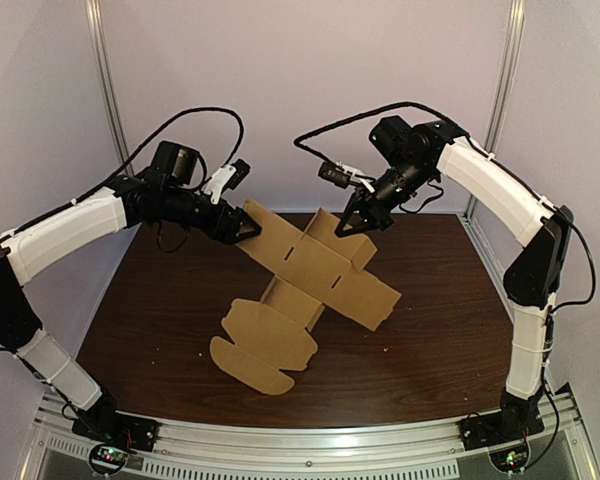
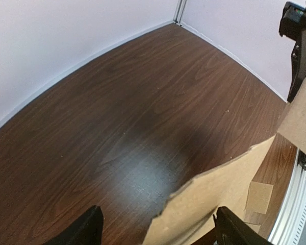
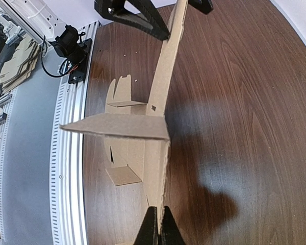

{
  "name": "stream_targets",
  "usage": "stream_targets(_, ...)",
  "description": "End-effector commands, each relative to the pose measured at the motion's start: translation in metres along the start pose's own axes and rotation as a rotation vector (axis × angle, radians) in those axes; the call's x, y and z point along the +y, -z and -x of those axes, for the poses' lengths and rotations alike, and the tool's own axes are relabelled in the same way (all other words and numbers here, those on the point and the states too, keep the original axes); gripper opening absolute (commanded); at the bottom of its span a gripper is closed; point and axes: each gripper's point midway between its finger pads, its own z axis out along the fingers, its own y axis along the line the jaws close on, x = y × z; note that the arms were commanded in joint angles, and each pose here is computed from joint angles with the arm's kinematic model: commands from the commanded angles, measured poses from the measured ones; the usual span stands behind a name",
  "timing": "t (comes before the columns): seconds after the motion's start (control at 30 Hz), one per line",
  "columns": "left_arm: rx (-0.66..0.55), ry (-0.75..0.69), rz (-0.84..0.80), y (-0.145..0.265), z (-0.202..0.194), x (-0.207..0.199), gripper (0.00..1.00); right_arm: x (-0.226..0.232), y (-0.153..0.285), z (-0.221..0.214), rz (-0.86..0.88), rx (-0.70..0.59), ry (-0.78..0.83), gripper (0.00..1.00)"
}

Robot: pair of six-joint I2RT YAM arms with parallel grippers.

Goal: Fold the paper box

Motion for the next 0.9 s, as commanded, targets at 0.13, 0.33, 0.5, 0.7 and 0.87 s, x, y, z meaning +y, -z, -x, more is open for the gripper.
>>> stream_targets(0.13, 0.012, 0.01, -0.087, -0.013, -0.004, -0.009, 0.65, 0.024, -0.001, -0.05, 0.087, 0.191, -0.255, 0.0)
stream_targets(0.33, 0.014, 0.069, -0.139, -0.02, -0.01, -0.015, 0.33, -0.001, -0.01, -0.06, 0.017, 0.219, -0.328, 0.0)
stream_targets(0.5, -0.019, 0.18, -0.204, -0.034, -0.015, -0.019, 0.22, -0.024, -0.011, -0.064, -0.092, 0.247, -0.333, 0.0)
stream_targets(0.7, -0.008, 0.161, -0.306, -0.045, -0.021, -0.058, 0.43, -0.038, -0.011, -0.07, -0.151, 0.277, -0.319, 0.0)
stream_targets(0.87, 0.049, 0.16, -0.326, -0.06, -0.035, -0.069, 0.51, -0.049, -0.011, -0.077, -0.197, 0.31, -0.276, 0.0)
